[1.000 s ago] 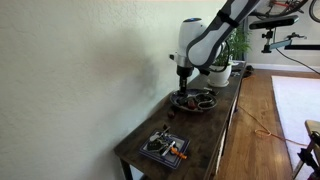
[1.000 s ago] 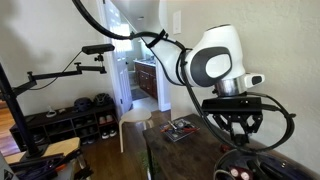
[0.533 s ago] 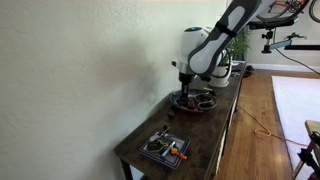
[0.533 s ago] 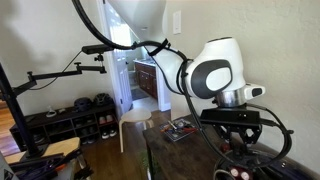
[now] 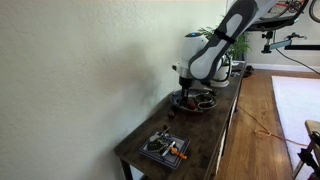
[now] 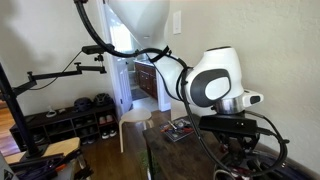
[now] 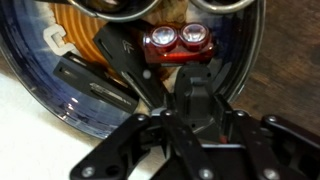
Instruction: Pick up the object from the table and put it in the plate.
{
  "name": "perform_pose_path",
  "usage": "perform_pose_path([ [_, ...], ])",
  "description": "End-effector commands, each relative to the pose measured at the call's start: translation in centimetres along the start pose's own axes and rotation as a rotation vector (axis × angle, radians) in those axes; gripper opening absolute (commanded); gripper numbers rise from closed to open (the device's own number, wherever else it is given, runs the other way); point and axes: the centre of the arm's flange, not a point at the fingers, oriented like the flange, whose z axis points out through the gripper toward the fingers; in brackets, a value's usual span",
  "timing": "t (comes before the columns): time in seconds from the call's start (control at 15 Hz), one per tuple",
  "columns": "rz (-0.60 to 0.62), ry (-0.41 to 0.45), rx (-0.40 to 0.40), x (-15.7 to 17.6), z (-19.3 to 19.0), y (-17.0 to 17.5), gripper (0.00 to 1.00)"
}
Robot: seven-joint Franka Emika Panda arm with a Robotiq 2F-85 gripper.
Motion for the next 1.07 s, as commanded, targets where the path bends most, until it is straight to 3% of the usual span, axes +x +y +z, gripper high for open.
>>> perform_pose_path([
  [0.0, 0.023, 0.018, -0.009, -0.3, 0.1, -0.1, 0.66],
  [0.33, 0.028, 0.005, -0.009, -0.4, -0.8, -0.4, 0.97],
  [1.0, -0.005, 0.01, 0.025, 0.9, -5.6, -2.8, 1.0],
])
